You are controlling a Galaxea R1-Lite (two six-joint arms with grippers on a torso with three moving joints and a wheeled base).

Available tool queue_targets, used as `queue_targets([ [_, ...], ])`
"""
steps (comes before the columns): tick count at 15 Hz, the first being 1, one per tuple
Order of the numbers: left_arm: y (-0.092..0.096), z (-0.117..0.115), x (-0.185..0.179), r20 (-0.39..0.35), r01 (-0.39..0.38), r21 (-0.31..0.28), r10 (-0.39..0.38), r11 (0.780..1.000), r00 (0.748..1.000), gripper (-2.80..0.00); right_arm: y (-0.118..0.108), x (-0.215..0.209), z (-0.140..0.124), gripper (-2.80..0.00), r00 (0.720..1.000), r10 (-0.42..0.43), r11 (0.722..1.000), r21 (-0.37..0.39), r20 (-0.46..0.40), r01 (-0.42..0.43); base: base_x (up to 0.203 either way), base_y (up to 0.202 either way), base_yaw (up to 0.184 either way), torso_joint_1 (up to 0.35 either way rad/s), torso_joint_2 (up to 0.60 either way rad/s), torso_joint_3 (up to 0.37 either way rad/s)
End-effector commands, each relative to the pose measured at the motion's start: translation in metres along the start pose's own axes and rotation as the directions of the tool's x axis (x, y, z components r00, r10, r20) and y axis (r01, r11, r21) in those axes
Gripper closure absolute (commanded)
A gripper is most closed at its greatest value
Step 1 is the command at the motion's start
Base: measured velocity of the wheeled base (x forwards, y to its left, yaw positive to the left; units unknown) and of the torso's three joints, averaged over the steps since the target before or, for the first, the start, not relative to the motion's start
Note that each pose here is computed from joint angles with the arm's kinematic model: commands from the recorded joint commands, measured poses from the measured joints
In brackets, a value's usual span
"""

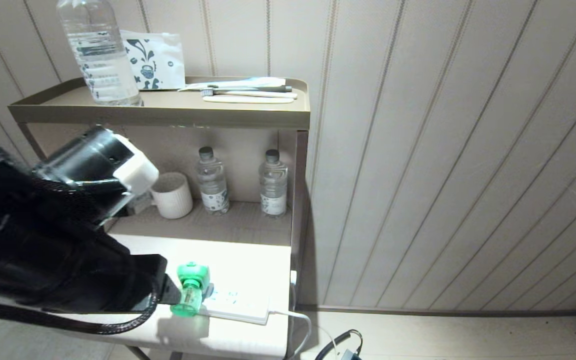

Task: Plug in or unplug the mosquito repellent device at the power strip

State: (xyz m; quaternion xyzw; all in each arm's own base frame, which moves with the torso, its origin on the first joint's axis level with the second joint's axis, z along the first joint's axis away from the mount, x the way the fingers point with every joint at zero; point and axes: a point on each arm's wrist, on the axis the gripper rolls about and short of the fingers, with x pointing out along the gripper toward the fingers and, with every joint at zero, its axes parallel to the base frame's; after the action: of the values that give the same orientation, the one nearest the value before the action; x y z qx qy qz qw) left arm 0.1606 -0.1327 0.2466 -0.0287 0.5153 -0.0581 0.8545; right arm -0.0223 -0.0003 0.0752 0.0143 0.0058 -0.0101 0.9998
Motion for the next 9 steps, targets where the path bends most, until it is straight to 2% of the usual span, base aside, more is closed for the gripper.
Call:
queue_targets([
  [1, 0.033, -0.02, -0.036, 0.148, 0.005, -0.049, 0.002, 0.999, 0.989, 0.0, 0.0, 0.0, 0.0, 0.0, 1.0, 0.0, 1.0, 0.0, 0.0, 0.0, 0.0, 0.0, 0.0, 0.0, 0.0, 0.0],
  [5, 0.087, -0.041, -0.058, 0.334, -0.062, -0.117, 0.098, 0.991, 0.938, 0.0, 0.0, 0.0, 0.0, 0.0, 1.0, 0.0, 1.0, 0.0, 0.0, 0.0, 0.0, 0.0, 0.0, 0.0, 0.0, 0.0],
  [9, 0.118, -0.074, -0.055, 0.432, -0.048, -0.132, 0.101, 0.99, 0.896, 0.0, 0.0, 0.0, 0.0, 0.0, 1.0, 0.0, 1.0, 0.0, 0.0, 0.0, 0.0, 0.0, 0.0, 0.0, 0.0, 0.0],
])
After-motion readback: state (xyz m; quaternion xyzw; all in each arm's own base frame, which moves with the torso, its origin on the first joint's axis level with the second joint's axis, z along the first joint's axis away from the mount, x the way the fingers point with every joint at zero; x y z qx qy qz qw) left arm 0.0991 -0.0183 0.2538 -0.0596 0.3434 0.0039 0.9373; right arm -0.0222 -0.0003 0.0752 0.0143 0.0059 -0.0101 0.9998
